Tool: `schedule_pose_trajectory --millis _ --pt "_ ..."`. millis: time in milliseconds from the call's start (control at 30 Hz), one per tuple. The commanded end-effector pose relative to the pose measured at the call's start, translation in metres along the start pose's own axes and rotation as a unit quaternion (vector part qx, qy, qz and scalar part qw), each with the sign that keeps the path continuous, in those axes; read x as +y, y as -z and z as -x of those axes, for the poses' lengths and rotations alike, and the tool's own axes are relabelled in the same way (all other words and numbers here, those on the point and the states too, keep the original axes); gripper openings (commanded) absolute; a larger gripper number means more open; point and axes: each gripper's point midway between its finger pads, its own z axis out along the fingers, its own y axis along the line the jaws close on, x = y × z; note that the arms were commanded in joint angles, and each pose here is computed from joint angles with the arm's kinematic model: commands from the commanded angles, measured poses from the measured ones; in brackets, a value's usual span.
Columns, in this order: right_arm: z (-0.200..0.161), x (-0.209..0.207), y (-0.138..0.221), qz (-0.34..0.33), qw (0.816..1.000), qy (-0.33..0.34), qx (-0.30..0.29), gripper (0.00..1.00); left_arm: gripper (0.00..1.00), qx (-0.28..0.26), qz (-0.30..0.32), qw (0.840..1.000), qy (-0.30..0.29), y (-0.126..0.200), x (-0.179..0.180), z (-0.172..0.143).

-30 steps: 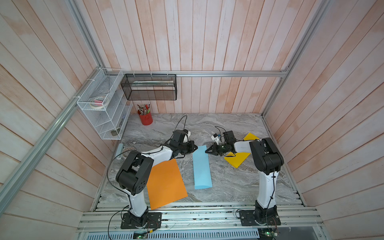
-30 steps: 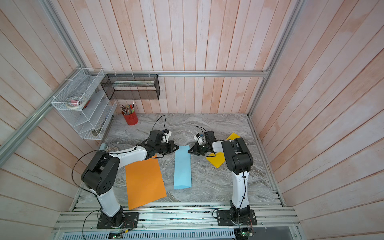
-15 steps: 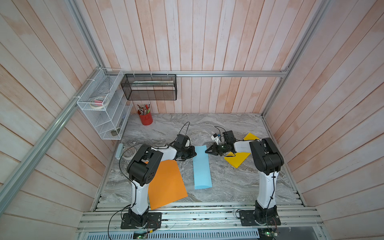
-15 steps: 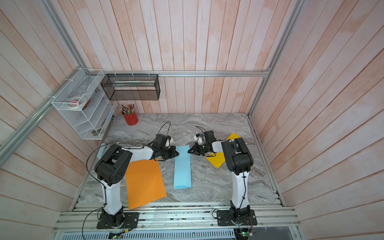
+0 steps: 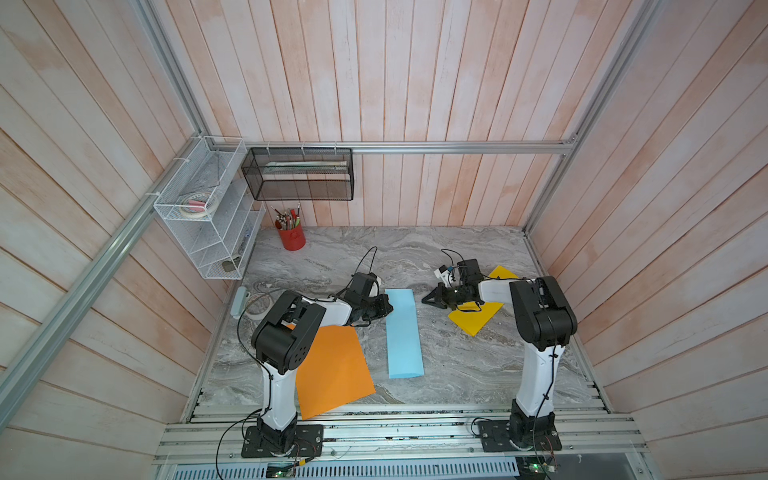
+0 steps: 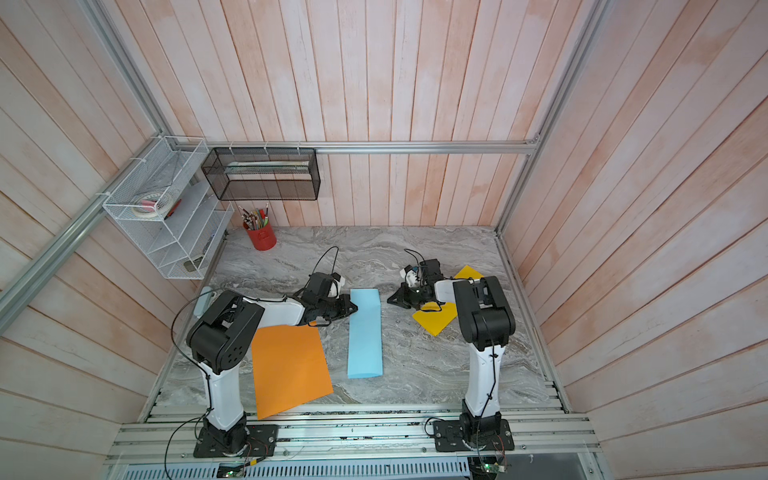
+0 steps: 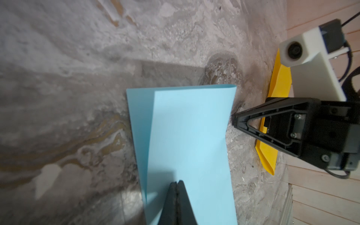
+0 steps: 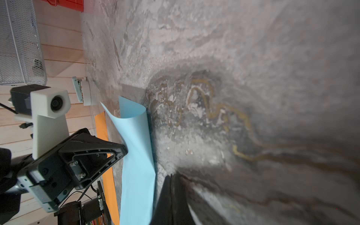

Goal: Fold the rectangular paper in half along the long edge
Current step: Fold the paper at the center of the board.

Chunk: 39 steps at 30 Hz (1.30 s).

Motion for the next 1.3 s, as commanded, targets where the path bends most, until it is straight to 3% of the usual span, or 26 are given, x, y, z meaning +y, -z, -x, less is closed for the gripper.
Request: schedule_pose_trajectory --millis 0,200,467,733,833,1067,1267 --pt "-0.016 0.016 -0.005 -0.017 0.999 0.015 0.023 0.00 0.00 0.072 0.087 0.993 0.044 -0.004 0.052 -0.053" --pt "-0.008 0.056 -0.017 0.038 0.998 0.036 0.019 0.00 0.00 0.071 0.086 0.993 0.043 -0.002 0.051 -0.052" --pt "-0.003 0.009 -0.037 -0.005 1.000 -0.010 0.025 0.00 0.00 0.069 0.081 0.993 0.043 -0.003 0.046 -0.049" --pt "0.000 -0.039 -0.006 -0.055 0.998 -0.038 0.004 0.00 0.00 0.068 0.080 0.994 0.041 -0.002 0.044 -0.049" --pt "0.005 -0.027 0.008 -0.043 0.999 -0.028 -0.008 0.00 0.00 0.069 0.079 0.994 0.043 -0.003 0.045 -0.051" --pt "0.012 0.060 -0.001 0.050 0.998 0.039 -0.001 0.00 0.00 0.071 0.079 0.993 0.045 -0.003 0.046 -0.052" --pt "0.018 0.054 -0.033 0.044 0.999 0.025 0.018 0.00 0.00 0.072 0.079 0.993 0.044 -0.003 0.046 -0.052"
